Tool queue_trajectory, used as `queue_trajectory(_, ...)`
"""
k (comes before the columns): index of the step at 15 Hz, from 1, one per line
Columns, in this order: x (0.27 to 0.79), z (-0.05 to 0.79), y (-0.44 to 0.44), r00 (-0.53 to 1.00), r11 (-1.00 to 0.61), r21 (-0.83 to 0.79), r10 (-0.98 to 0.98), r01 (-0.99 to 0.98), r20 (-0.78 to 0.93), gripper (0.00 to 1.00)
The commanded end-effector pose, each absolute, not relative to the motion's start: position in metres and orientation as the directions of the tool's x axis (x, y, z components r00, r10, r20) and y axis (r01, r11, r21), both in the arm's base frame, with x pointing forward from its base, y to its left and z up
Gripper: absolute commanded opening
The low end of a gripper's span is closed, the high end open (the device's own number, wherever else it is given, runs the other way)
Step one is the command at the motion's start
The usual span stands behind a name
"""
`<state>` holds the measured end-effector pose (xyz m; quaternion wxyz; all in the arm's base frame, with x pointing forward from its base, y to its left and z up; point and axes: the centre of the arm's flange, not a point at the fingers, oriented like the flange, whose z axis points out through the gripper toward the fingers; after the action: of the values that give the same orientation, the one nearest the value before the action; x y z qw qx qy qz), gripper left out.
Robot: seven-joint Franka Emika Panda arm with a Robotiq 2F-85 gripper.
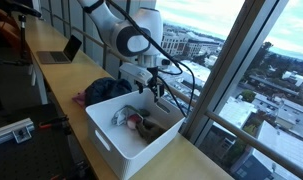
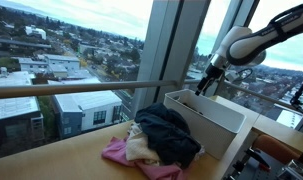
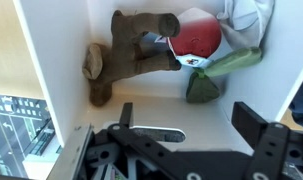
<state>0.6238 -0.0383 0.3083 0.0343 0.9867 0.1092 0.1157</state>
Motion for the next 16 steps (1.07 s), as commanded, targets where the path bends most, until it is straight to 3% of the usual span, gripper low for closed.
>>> queue_trajectory(1,0.654,0.272,-0.044,0.950,-0.972,0.067,0.232,0.223,0.211,1.00)
queue_trajectory(16,0.628,0.176,-0.030,0.976,-0.972,-0.114,0.210,0.203,-0.049,1.00)
